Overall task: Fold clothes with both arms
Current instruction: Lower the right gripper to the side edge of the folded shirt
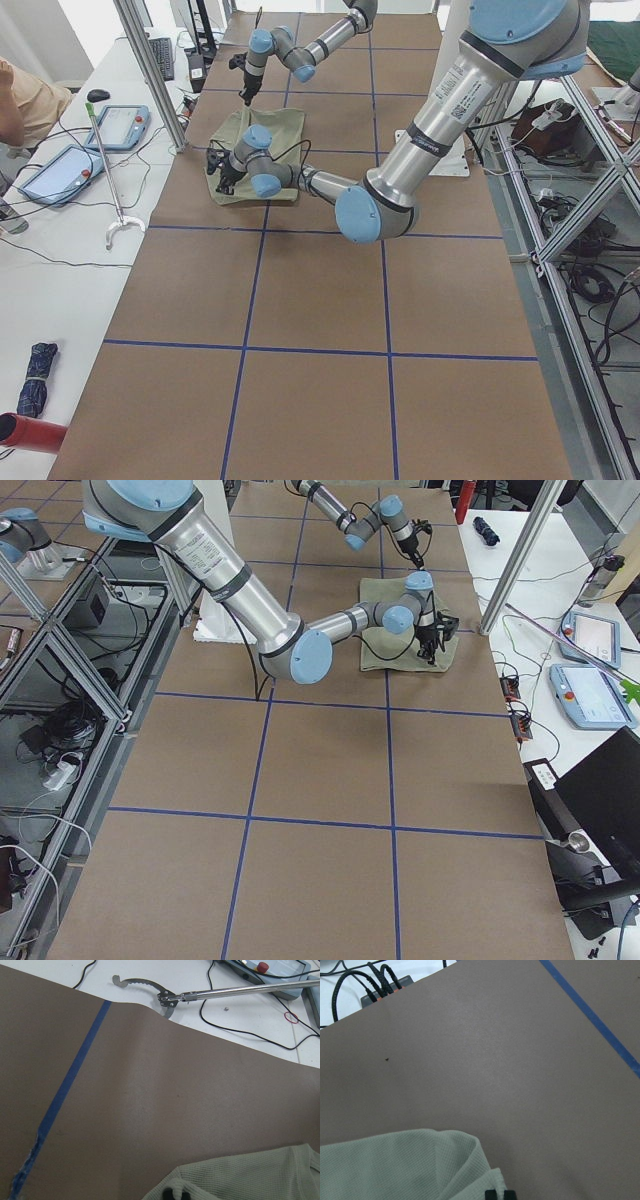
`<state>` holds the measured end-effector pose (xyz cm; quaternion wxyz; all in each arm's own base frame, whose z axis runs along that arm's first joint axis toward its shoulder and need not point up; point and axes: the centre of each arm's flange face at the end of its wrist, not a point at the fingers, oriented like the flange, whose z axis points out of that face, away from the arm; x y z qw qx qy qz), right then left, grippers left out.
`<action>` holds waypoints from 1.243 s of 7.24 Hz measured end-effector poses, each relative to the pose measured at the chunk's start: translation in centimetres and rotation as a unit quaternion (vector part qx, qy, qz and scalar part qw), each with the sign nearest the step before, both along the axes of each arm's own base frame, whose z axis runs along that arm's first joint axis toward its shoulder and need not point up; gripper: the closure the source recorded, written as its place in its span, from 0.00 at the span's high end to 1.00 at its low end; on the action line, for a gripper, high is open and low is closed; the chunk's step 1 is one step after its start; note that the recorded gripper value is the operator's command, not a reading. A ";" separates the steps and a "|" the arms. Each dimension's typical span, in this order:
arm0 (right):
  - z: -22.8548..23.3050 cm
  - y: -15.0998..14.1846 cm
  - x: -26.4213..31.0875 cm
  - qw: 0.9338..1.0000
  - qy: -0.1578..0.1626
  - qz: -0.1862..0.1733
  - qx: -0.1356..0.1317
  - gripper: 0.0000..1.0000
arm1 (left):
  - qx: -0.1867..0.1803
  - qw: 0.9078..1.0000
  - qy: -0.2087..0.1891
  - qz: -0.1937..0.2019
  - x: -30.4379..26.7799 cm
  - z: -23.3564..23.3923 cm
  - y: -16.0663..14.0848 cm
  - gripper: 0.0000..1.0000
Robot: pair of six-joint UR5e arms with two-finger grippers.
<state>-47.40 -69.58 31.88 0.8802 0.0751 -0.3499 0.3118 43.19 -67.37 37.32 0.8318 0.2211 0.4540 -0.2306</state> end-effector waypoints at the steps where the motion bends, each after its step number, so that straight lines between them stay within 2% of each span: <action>1: -1.2 0.1 0.1 1.000 -0.009 0.001 0.006 0.71 | 0.000 1.000 0.000 0.002 0.1 0.1 0.1 0.50; 3: -2.8 1.5 1.3 0.999 -0.036 -0.006 0.014 0.79 | 0.001 1.000 0.001 0.002 0.0 0.2 0.3 0.50; 4: -2.6 3.6 2.4 0.998 -0.060 -0.013 0.012 0.80 | 0.006 1.000 0.007 0.001 -0.3 0.3 0.3 0.50; 5: -1.6 6.6 3.5 0.997 -0.081 -0.011 0.004 0.86 | 0.013 1.000 0.015 0.001 -0.7 0.5 0.5 0.50; 6: -0.4 9.6 3.8 0.995 -0.095 -0.008 -0.008 0.86 | 0.016 1.000 0.023 0.002 -1.3 0.9 0.6 0.50; 9: 3.3 16.9 1.3 0.995 -0.096 -0.002 -0.038 0.86 | 0.017 0.999 0.028 0.008 -2.4 1.9 0.7 0.50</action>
